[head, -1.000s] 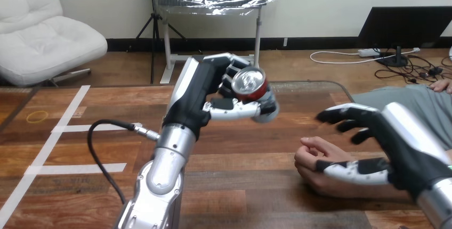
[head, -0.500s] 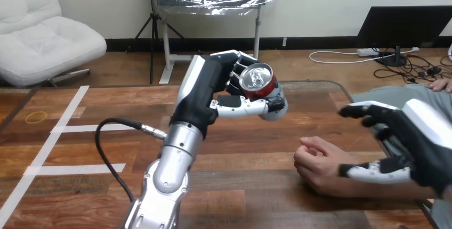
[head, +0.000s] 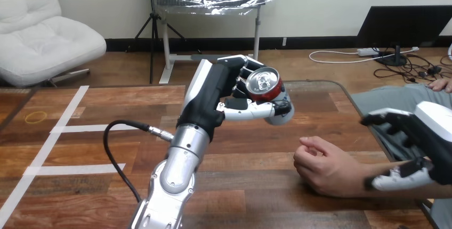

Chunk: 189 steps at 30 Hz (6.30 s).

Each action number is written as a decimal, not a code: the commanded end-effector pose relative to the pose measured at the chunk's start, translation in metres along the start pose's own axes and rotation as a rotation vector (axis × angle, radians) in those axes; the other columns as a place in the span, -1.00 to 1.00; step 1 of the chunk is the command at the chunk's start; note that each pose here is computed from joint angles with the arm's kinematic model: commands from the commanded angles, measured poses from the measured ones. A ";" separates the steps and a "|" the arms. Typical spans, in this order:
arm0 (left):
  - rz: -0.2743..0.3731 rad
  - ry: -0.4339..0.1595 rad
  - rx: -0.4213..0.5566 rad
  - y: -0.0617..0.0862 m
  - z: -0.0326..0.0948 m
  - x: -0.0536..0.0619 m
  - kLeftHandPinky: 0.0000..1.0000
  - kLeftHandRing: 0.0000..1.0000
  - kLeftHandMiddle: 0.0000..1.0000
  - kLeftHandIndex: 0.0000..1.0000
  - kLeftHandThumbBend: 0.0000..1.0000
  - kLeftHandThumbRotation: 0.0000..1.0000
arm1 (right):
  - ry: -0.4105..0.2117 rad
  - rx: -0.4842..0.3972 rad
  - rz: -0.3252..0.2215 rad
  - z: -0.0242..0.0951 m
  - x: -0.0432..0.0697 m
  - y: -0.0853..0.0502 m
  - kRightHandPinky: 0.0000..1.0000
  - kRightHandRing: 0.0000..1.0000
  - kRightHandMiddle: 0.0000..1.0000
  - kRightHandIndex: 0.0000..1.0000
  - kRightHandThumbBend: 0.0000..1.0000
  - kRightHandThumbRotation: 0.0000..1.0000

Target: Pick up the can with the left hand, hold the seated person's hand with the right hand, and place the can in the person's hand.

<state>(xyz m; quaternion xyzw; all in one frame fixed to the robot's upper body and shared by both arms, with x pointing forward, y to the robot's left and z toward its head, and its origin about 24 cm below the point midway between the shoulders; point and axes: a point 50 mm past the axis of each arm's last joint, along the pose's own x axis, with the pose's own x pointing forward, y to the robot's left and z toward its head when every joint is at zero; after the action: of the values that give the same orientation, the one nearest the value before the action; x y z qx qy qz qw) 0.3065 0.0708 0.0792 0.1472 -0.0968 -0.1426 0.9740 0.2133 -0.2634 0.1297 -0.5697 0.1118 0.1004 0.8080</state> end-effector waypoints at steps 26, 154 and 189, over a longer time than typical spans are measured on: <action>-0.008 -0.131 0.022 0.001 0.031 0.015 -0.28 -0.21 -0.12 -0.01 0.22 -1.00 | 0.143 -0.315 0.216 -0.011 0.027 -0.032 0.72 0.84 0.83 0.75 0.61 -0.96; -0.009 -0.063 0.014 0.008 0.017 0.007 -0.27 -0.20 -0.12 -0.01 0.24 -1.00 | 0.012 -0.527 0.364 -0.019 0.079 0.033 -0.50 -0.37 -0.16 0.03 0.46 -1.00; -0.011 -0.048 0.003 0.008 0.013 0.007 -0.27 -0.19 -0.11 -0.01 0.25 -1.00 | 0.032 -0.538 0.355 -0.027 0.076 0.041 -0.71 -0.54 -0.33 -0.25 0.42 -1.00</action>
<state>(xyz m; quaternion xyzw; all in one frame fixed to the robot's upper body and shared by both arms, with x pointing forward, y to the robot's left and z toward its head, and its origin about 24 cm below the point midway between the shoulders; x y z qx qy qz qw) 0.3047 0.0718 0.0714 0.1570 -0.0721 -0.1592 0.9720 0.2743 -0.2758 0.0665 -0.7352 0.1923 0.2461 0.6016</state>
